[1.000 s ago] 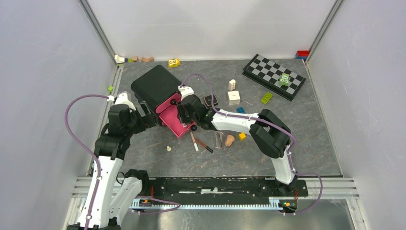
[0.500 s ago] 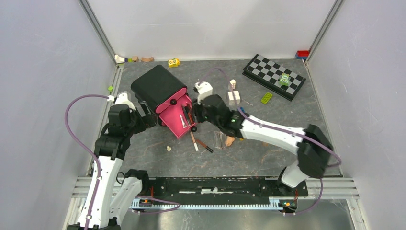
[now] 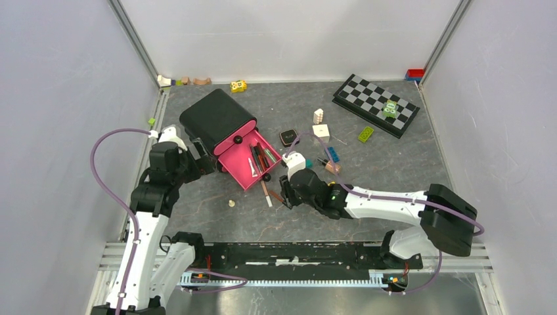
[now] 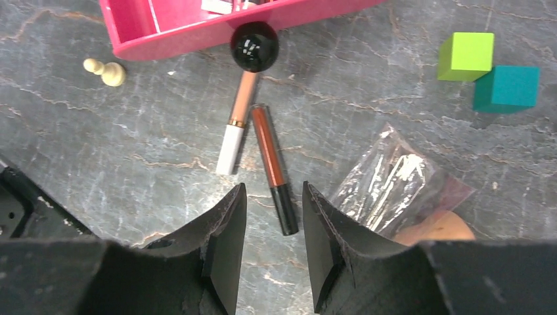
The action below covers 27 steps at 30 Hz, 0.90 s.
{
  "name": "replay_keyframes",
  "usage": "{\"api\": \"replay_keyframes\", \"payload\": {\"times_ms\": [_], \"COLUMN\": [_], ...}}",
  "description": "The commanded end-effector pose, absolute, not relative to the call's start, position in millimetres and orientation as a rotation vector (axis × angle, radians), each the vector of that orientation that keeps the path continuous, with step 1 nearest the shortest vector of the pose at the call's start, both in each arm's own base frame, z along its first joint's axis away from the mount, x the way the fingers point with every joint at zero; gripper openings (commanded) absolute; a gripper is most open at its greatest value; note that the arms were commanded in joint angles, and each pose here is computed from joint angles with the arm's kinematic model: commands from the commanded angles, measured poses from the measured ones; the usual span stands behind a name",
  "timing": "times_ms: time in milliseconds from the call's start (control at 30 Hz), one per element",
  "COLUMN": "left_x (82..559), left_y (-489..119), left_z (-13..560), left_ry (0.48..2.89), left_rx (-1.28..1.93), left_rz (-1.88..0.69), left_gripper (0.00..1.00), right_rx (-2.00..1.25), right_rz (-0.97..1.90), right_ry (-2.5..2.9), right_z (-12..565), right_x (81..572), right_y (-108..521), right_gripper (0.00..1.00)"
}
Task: Organize the makeup
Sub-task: Pick up the makeup from the center of the board.
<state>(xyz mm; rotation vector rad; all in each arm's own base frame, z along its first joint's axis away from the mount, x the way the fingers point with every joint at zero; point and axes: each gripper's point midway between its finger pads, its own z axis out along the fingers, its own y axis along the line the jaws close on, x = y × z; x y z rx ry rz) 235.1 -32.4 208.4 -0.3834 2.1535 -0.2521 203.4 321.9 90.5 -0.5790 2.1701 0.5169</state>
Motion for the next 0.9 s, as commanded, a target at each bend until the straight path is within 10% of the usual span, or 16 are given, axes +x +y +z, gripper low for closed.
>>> {"api": "replay_keyframes", "payload": {"times_ms": [0, 867], "left_x": [239.2, 238.5], "left_y": [-38.2, -39.2], "left_z": [212.7, 215.3], "left_ry": [2.147, 2.133], "left_rx": [-0.348, -0.342], "left_rz": [-0.280, -0.290], "left_gripper": [1.00, 1.00], "right_rx": [-0.493, -0.571], "right_rz": [0.607, 0.499], "right_ry": [2.085, 2.186], "right_z": [116.9, 47.4], "right_x": [204.3, 205.0], "right_y": [348.2, 397.0], "right_gripper": [0.44, 0.46]}}
